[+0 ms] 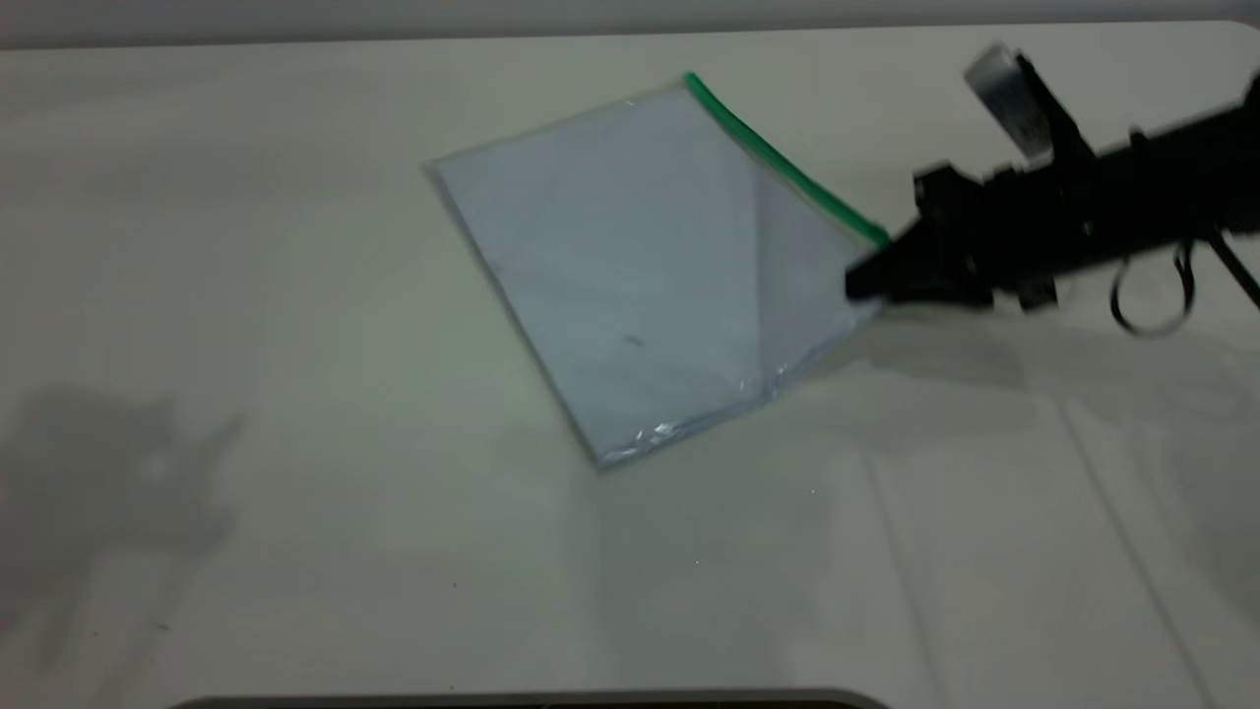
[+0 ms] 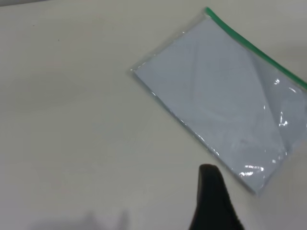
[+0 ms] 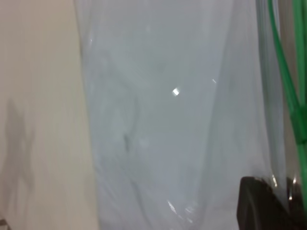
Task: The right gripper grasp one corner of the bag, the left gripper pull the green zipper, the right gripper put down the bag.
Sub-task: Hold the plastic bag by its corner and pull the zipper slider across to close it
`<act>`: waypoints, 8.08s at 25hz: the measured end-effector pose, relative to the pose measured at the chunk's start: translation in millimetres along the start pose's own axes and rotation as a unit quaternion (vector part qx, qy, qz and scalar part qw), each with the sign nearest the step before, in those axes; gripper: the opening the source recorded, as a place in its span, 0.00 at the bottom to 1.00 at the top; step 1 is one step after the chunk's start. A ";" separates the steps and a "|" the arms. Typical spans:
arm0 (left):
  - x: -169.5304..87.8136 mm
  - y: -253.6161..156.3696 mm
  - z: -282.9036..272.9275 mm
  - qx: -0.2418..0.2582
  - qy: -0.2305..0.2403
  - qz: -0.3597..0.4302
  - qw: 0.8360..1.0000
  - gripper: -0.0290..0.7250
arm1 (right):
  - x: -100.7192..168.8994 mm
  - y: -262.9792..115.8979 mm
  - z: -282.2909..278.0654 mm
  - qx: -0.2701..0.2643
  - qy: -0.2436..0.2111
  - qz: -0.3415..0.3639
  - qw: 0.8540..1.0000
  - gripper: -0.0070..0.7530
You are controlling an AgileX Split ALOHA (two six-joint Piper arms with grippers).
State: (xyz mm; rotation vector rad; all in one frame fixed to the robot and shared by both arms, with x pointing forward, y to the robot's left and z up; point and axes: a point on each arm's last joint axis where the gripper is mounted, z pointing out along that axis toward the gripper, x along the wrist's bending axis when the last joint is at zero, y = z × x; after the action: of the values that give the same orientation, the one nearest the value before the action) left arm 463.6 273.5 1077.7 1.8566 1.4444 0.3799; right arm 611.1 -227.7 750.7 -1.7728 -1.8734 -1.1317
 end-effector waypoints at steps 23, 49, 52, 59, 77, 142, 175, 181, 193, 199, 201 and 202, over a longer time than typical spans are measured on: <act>3.8 5.1 33.4 -0.003 -0.026 -0.003 1.000 0.75 | 85.1 68.9 27.0 0.181 0.013 -0.252 0.951 0.06; -24.2 27.0 290.8 0.156 -0.349 0.176 0.907 0.75 | 130.1 57.9 50.1 0.171 0.101 -0.291 0.936 0.06; -41.4 21.0 306.8 0.164 -0.363 0.206 0.894 0.75 | 130.3 57.6 49.9 0.172 0.103 -0.291 0.936 0.06; -59.2 11.9 321.2 0.178 -0.357 0.304 0.865 0.75 | 130.4 57.5 49.9 0.172 0.103 -0.292 0.935 0.06; -73.7 4.0 337.5 0.142 -0.359 0.344 0.856 0.72 | 131.6 56.8 48.8 0.179 0.112 -0.292 0.933 0.06; -40.6 14.4 343.0 0.117 -0.291 0.376 0.872 0.13 | 115.5 79.8 28.4 0.103 0.139 -0.267 0.948 0.06; 28.8 -9.4 367.0 0.144 -0.233 0.343 0.898 0.14 | 108.3 87.6 23.3 0.069 0.147 -0.251 0.954 0.06; 52.0 -14.0 368.6 0.151 -0.210 0.339 0.905 0.14 | 105.1 89.6 19.1 0.065 0.152 -0.249 0.954 0.06; 93.8 -26.0 367.0 0.162 -0.192 0.300 0.920 0.16 | 107.4 91.5 18.8 0.052 0.162 -0.242 0.955 0.06; 109.2 -30.2 363.4 0.178 -0.179 0.293 0.922 0.16 | 107.6 91.6 18.8 0.052 0.163 -0.241 0.955 0.06; 116.6 -31.4 361.1 0.186 -0.171 0.286 0.924 0.16 | 107.7 91.6 18.7 0.051 0.163 -0.242 0.955 0.06; 119.9 -32.1 360.0 0.188 -0.168 0.281 0.926 0.17 | 107.9 91.6 18.7 0.051 0.165 -0.242 0.955 0.06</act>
State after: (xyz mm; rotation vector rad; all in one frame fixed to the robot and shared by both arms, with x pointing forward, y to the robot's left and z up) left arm 707.0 254.4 785.5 2.4996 0.7674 0.0372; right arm 683.7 -147.9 844.2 -1.0097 -2.1555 -1.3606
